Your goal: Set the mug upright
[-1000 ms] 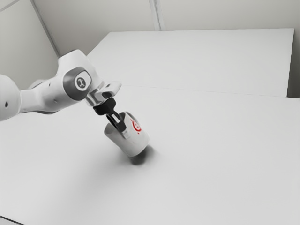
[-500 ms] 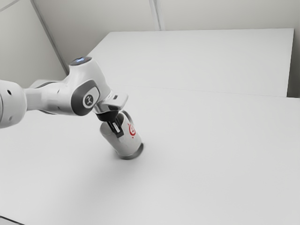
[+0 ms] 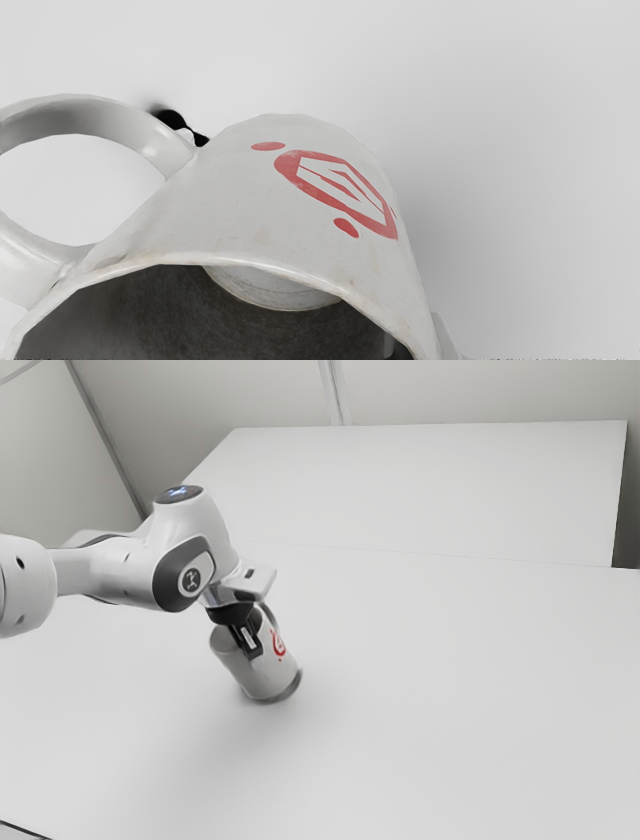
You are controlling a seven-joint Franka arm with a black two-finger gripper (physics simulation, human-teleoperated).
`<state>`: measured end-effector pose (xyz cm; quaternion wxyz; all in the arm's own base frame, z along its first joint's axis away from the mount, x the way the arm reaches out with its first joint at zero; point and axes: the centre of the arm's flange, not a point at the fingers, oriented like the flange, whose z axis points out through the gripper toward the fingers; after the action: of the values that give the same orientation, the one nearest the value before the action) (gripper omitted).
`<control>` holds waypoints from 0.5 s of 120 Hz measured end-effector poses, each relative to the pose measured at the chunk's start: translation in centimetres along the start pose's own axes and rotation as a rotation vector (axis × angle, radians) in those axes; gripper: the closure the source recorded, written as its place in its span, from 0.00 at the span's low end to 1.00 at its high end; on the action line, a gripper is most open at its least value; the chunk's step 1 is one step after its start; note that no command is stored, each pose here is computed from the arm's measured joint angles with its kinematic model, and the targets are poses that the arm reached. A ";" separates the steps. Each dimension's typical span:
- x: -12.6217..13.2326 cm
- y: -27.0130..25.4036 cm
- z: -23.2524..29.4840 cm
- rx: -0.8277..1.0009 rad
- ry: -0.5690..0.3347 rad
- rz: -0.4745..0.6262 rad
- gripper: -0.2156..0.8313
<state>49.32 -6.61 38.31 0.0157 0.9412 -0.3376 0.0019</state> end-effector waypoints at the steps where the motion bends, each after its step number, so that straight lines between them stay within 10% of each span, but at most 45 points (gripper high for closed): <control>1: 0.0 0.0 0.0 0.001 -0.001 0.000 0.96; 60: -0.4 0.6 -0.2 -0.008 -0.045 -0.041 0.33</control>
<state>48.59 -6.79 38.55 0.0120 0.9476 -0.3186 -0.0211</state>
